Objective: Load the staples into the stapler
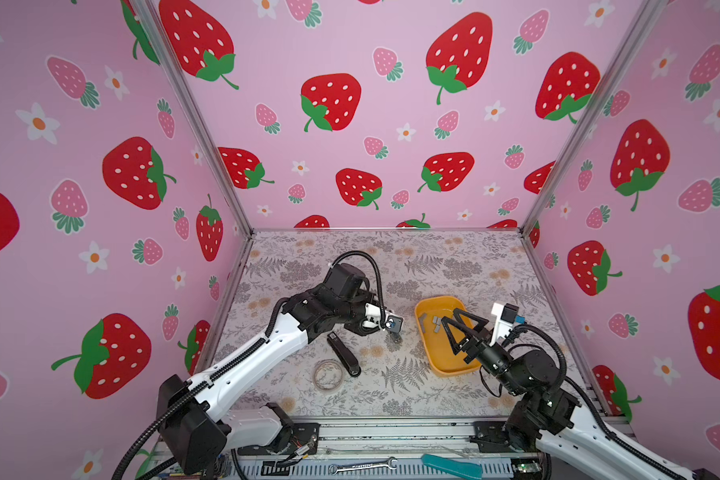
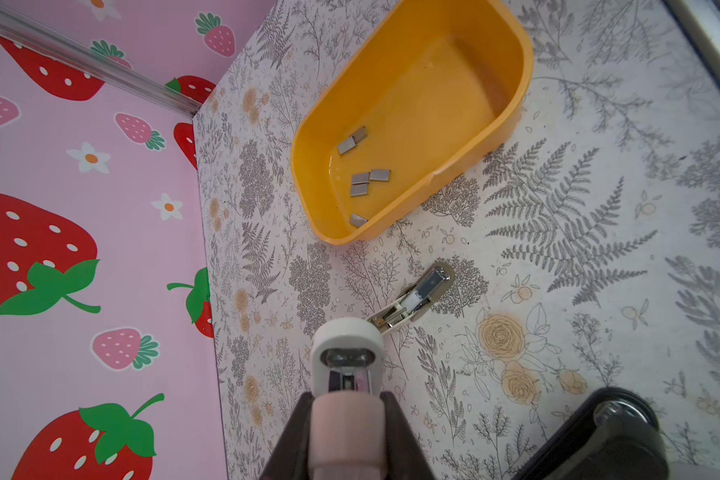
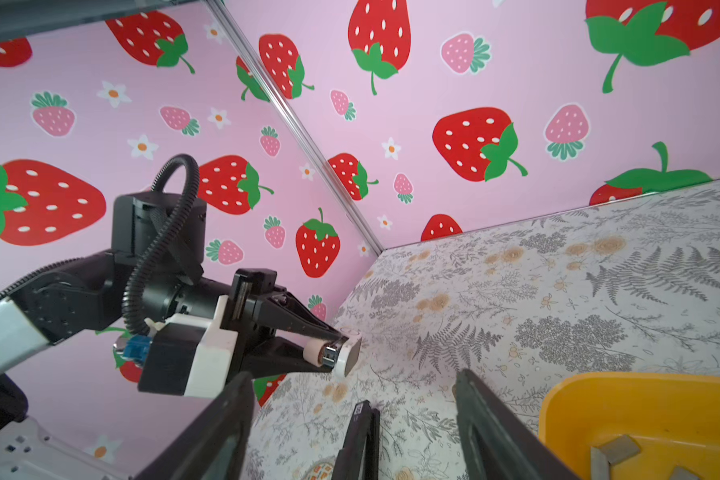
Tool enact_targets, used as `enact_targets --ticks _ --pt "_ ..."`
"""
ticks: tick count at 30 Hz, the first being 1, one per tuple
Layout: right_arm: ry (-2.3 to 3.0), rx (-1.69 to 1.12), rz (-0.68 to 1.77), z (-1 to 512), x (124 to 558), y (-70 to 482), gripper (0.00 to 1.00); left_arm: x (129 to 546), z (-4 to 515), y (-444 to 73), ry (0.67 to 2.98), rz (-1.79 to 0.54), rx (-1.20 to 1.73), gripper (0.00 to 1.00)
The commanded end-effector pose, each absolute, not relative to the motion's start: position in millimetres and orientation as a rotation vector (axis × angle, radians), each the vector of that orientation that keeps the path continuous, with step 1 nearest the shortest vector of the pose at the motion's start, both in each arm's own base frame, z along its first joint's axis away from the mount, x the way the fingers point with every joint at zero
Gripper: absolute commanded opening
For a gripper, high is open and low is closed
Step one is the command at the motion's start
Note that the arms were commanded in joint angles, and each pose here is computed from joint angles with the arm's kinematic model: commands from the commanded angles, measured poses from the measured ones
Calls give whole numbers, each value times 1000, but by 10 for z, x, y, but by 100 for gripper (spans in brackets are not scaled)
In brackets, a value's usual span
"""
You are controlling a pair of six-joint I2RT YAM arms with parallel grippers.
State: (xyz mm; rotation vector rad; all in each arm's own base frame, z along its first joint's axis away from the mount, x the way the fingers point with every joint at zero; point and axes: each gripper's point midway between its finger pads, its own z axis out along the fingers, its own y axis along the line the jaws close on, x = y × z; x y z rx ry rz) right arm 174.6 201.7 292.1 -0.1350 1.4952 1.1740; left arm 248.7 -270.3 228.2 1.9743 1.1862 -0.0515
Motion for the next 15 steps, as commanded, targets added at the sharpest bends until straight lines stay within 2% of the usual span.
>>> enact_targets --ticks 1,7,15 --pt "1474 -98 1179 2863 1770 1974 73 2408 2363 -2816 1173 -169 1935 0" --pt "1509 -316 1292 2870 1634 2418 69 2295 2338 -2870 1144 -229 1982 0" --pt "1639 -428 1305 2636 1760 2892 70 2271 2354 -2867 1115 -221 1985 0"
